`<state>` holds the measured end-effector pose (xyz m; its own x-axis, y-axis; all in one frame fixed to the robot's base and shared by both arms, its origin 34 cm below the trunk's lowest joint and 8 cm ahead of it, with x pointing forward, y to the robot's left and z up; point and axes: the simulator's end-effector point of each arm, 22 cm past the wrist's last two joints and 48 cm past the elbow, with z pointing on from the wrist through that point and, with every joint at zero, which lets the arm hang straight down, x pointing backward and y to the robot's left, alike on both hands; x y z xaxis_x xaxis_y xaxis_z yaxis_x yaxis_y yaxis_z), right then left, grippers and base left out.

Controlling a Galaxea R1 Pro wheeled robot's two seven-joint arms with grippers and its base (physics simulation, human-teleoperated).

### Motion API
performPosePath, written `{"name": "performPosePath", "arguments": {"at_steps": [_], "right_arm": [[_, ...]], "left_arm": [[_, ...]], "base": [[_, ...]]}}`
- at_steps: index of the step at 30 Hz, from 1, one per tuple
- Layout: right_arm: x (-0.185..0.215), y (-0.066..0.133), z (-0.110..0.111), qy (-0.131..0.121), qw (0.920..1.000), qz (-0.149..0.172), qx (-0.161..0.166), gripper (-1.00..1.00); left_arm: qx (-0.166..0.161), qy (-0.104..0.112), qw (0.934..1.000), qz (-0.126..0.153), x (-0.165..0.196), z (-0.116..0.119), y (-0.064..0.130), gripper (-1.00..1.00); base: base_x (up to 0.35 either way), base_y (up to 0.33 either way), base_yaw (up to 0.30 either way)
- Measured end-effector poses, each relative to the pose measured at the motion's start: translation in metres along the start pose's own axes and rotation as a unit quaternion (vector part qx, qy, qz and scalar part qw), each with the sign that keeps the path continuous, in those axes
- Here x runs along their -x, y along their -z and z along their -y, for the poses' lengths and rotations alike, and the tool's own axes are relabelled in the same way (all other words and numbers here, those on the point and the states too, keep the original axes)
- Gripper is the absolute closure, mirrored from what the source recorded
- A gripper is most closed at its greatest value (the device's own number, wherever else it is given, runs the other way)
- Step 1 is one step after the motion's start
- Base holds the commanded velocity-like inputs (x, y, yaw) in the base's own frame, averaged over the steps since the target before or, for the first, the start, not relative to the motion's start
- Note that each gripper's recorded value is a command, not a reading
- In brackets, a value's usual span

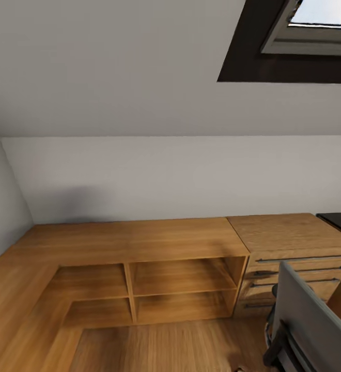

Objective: In the bedroom, organize the workspace by keeping the computer under the desk, ensuring the monitor is on the desk, placing the keyboard on the desk next to the monitor, placing the mouse on the desk next to the keyboard, moving the folder from the swivel chair onto the desk next to the mouse, stacking the notebook on top of the folder with the pen on top of the notebook, and positioning the swivel chair next to the desk.

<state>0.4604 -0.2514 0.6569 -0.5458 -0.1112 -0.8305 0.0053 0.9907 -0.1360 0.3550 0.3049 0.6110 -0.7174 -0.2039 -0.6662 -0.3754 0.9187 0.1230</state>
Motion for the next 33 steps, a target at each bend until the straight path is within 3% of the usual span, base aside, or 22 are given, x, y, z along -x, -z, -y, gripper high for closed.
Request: {"name": "performPosePath", "arguments": {"at_steps": [17,33], "right_arm": [[-0.0002,0.0000,0.0005,0.000,1.0000,0.000,-0.001,-1.00],[0.0002,0.0001,0.0000,0.001,1.0000,0.000,0.000,-1.00]], "left_arm": [[0.000,0.000,1.0000,0.000,0.0001,0.0001,0.0000,-1.00],[0.000,0.000,1.0000,0.001,0.0006,0.0001,0.0001,-1.00]], "base": [[0.001,0.007,-0.297],[0.089,0.286,-0.280]]}}
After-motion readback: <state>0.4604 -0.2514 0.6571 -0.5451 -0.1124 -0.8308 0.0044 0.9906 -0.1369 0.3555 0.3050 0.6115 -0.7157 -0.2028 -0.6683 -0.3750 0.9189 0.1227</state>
